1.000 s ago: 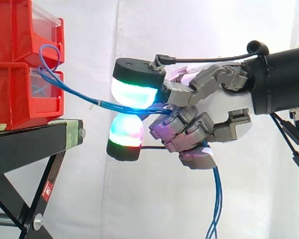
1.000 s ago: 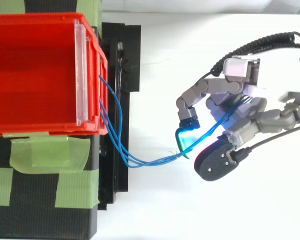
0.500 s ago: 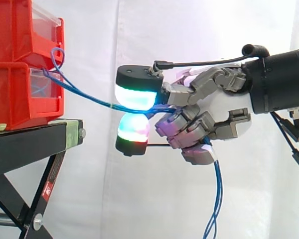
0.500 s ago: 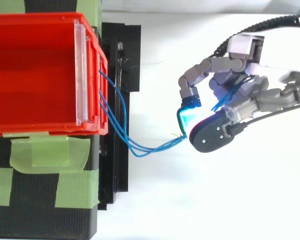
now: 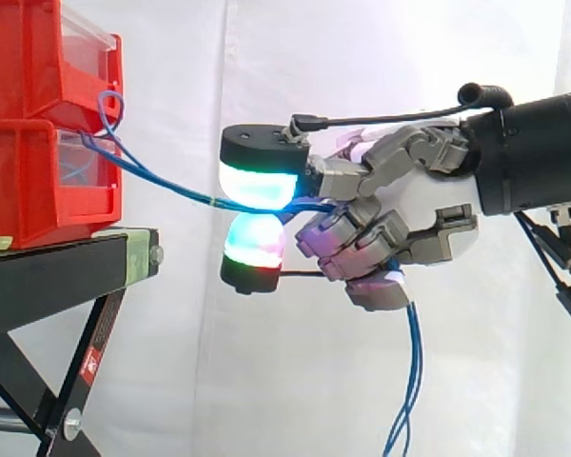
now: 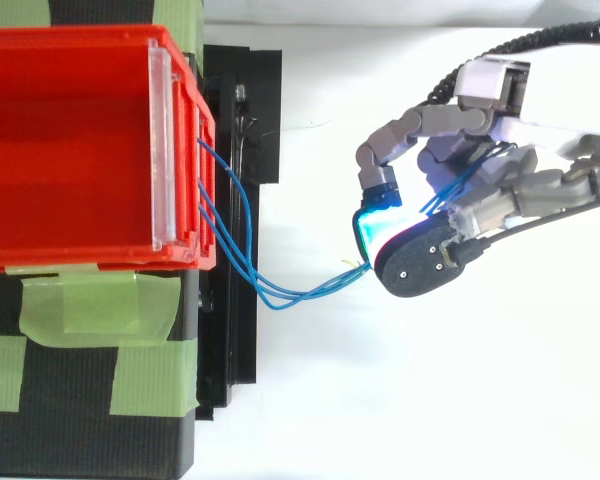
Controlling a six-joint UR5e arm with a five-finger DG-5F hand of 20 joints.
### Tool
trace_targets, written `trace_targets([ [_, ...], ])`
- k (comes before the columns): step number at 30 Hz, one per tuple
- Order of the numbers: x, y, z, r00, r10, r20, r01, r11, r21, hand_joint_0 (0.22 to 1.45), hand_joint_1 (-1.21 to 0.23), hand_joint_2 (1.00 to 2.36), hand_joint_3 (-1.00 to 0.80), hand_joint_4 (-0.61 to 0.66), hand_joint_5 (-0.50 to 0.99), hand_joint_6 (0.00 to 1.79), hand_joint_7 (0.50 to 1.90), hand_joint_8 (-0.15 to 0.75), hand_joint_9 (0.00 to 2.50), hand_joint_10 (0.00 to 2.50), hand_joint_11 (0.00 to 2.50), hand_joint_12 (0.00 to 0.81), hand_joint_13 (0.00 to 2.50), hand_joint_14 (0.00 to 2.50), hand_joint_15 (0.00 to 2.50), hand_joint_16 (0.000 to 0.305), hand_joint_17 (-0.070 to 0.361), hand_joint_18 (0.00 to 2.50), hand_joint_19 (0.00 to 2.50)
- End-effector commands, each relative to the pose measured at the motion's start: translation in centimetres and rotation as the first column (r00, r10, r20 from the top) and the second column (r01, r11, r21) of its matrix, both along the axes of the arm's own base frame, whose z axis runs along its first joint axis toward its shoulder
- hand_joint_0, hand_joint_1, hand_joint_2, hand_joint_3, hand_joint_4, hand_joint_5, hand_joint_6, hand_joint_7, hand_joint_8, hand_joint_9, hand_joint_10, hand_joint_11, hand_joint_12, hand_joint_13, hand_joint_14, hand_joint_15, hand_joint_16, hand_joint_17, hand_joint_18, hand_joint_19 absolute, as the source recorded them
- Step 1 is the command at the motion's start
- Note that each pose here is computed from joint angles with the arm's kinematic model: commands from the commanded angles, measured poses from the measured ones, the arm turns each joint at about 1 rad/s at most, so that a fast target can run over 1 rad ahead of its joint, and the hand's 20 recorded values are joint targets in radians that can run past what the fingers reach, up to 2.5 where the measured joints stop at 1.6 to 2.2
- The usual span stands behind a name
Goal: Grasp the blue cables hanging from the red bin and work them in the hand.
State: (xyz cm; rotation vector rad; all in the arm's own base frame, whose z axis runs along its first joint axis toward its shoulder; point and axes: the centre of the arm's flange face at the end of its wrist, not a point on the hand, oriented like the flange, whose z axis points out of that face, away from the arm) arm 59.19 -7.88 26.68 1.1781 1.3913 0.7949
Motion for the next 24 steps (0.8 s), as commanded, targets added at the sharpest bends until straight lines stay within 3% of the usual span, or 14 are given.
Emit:
trace_targets([
  [1, 0.18, -0.07, 0.23, 1.0, 0.001, 0.005, -0.001, 1.0, 0.001, 0.9, -0.58, 1.01, -0.78, 0.2, 0.19, 0.57, 1.32, 0.539, 0.91, 2.5, 2.5, 0.58, 1.19, 2.5, 2.12, 0.049, 0.111, 1.6, 1.01],
  [5, 0.52, -0.25, 0.94, 0.9998, 0.011, 0.014, -0.011, 0.9999, -0.013, 0.91, -0.59, 1.01, -0.7, 0.19, 0.18, 0.58, 1.31, 0.539, 0.89, 2.5, 2.5, 0.585, 1.18, 2.5, 2.12, 0.05, 0.112, 1.59, 1.01],
  [7, 0.63, -0.37, 0.95, 0.9995, 0.03, 0.011, -0.029, 0.9977, -0.062, 0.92, -0.59, 1.01, -0.68, 0.19, 0.16, 0.58, 1.31, 0.537, 0.89, 2.5, 2.5, 0.586, 1.17, 2.5, 2.13, 0.05, 0.112, 1.58, 1.01],
  [11, 0.65, -0.44, 1.08, 0.999, 0.043, 0.012, -0.041, 0.995, -0.091, 0.92, -0.59, 1.01, -0.69, 0.19, 0.12, 0.61, 1.28, 0.535, 0.87, 2.5, 2.5, 0.59, 1.16, 2.5, 2.13, 0.049, 0.111, 1.57, 1.02],
  [24, 0.8, -0.83, 1.12, 0.9985, 0.048, 0.026, -0.045, 0.9947, -0.092, 0.95, -0.61, 1.01, -0.68, 0.17, -0.07, 0.78, 1.16, 0.519, 0.78, 2.5, 2.5, 0.585, 1.12, 2.5, 2.13, 0.05, 0.112, 1.53, 1.02],
])
